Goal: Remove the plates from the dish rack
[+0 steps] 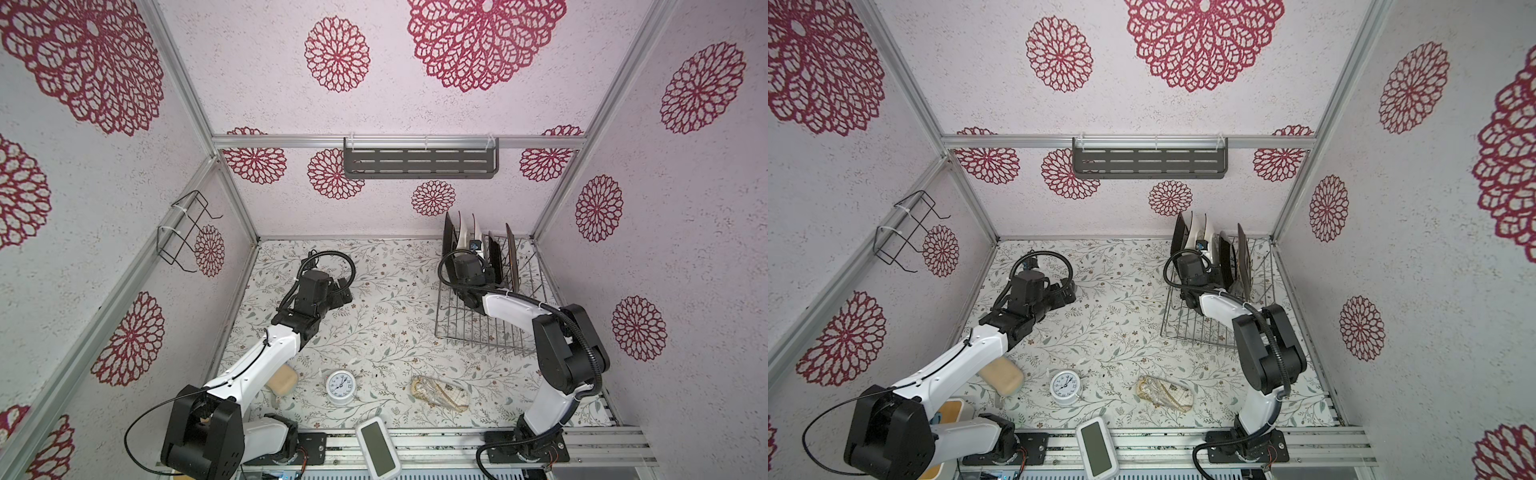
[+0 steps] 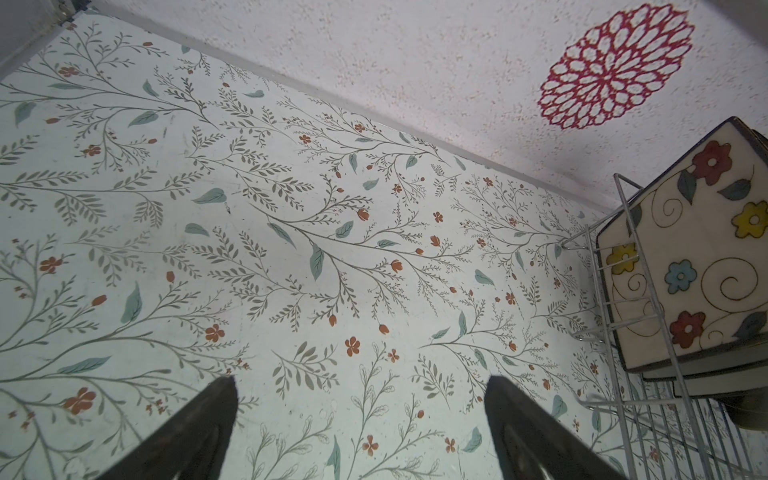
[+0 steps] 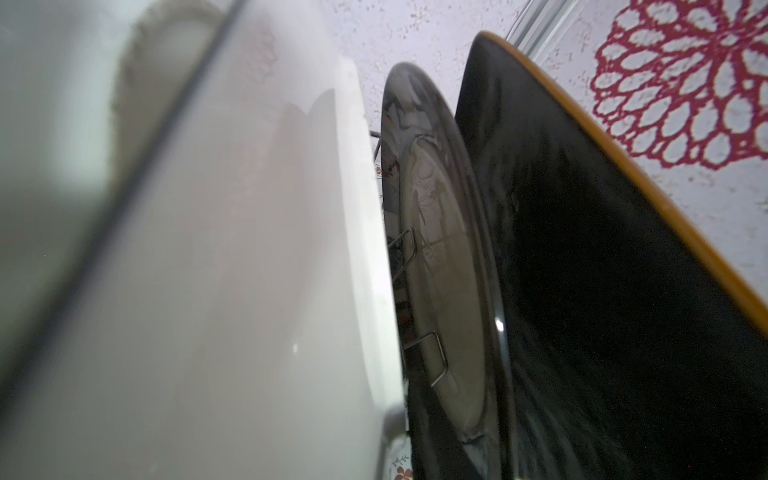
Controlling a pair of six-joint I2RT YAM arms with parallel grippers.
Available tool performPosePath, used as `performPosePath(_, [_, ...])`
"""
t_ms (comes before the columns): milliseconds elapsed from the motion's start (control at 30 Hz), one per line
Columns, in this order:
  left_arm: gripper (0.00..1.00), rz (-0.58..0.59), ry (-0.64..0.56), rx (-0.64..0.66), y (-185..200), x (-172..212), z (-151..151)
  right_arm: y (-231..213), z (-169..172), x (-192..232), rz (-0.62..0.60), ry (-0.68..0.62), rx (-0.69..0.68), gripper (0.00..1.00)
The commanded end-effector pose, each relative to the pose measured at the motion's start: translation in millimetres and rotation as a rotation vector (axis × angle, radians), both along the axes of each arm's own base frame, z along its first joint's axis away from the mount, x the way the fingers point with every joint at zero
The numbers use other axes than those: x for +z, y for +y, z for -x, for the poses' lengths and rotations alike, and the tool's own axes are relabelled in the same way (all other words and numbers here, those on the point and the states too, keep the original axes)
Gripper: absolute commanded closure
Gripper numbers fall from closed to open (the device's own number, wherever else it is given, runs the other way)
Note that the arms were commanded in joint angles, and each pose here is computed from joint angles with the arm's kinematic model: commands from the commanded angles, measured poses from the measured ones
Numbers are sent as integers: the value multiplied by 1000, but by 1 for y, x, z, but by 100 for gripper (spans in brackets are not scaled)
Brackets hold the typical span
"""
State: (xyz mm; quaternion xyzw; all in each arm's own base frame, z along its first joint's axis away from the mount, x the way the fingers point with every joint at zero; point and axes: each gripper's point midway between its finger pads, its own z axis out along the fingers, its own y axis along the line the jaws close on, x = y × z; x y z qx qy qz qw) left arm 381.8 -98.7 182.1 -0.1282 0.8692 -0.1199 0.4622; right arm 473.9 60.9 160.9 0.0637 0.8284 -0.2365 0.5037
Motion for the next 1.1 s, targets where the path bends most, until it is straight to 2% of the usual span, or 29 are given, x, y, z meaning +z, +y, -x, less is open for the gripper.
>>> performPosePath(0, [3, 13, -31, -4, -2, 16, -1, -8, -1, -7, 55, 26, -20, 75])
performPosePath(600, [3, 18, -33, -2, -2, 17, 0, -14, 4, -3, 62, -7, -45, 90])
performPosePath(867, [3, 34, -32, -6, -5, 16, 0, -17, 8, -2, 69, -23, -67, 99])
performPosePath(1067, [3, 35, -33, -6, -4, 17, 0, -20, 10, 0, 78, -43, -87, 100])
